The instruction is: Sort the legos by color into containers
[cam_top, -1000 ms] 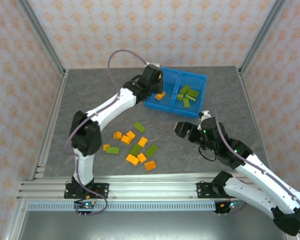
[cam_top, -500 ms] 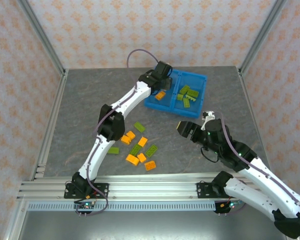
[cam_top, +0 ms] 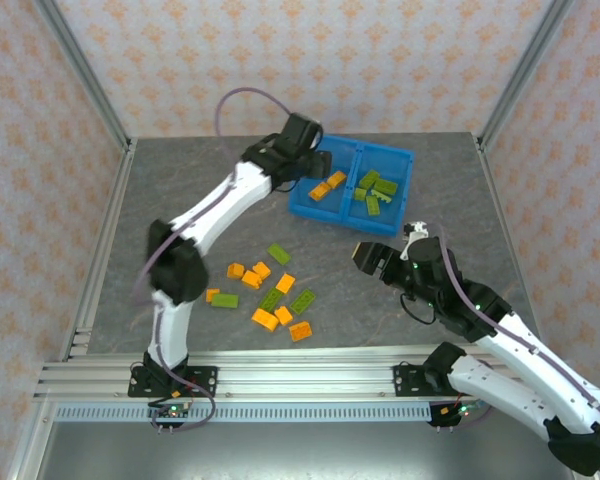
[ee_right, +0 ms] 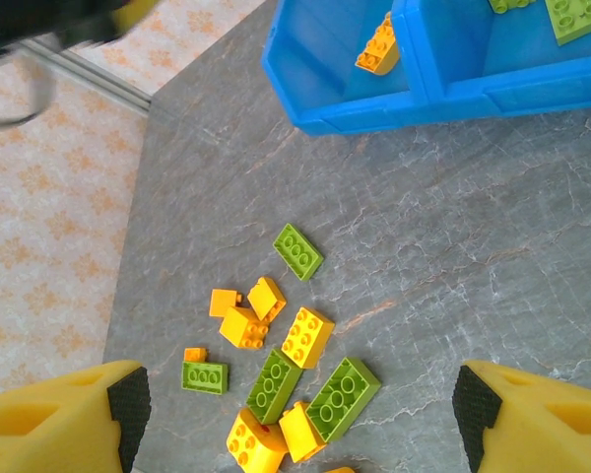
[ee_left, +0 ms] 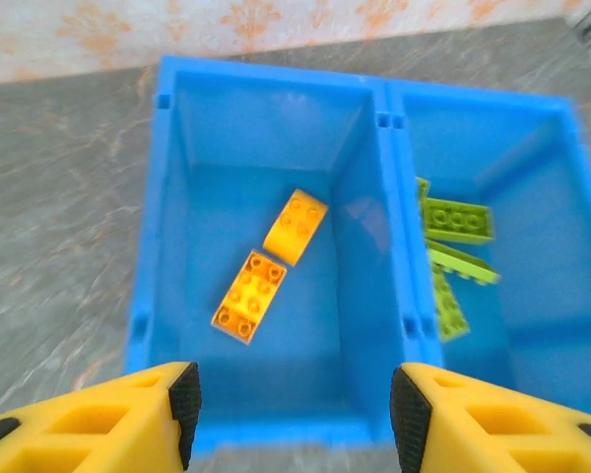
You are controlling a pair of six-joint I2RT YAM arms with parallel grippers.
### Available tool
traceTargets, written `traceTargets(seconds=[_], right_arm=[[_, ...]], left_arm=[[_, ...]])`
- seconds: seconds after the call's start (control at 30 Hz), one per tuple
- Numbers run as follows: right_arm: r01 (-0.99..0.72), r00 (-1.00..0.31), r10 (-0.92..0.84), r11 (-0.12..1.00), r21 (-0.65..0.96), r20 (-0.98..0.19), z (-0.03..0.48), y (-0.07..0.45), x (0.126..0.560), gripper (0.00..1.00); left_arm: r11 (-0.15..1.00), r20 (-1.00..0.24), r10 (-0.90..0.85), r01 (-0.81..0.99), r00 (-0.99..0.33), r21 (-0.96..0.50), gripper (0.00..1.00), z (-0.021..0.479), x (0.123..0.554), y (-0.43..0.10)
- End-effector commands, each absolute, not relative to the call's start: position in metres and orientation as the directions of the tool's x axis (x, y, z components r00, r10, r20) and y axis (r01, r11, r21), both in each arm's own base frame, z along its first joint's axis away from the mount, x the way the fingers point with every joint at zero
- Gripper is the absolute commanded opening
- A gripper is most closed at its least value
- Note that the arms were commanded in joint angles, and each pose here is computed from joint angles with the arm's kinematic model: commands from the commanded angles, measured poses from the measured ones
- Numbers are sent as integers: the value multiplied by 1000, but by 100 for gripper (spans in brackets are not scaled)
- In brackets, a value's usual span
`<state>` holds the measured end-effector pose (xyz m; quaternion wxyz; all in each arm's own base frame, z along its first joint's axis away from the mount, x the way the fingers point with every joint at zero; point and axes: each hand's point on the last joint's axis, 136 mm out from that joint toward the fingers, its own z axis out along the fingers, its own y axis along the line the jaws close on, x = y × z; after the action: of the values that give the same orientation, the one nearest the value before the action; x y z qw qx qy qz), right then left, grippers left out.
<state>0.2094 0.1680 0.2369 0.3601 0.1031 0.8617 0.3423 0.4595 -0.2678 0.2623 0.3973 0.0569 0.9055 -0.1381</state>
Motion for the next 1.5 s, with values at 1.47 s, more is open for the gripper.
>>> traceTargets(seconds=[1.47], right_arm=[[-108,-791,274,818,565,-547,211,179,207,83]], left_arm=[[937,-309,333,349,-891,5,38,21,264,-235]])
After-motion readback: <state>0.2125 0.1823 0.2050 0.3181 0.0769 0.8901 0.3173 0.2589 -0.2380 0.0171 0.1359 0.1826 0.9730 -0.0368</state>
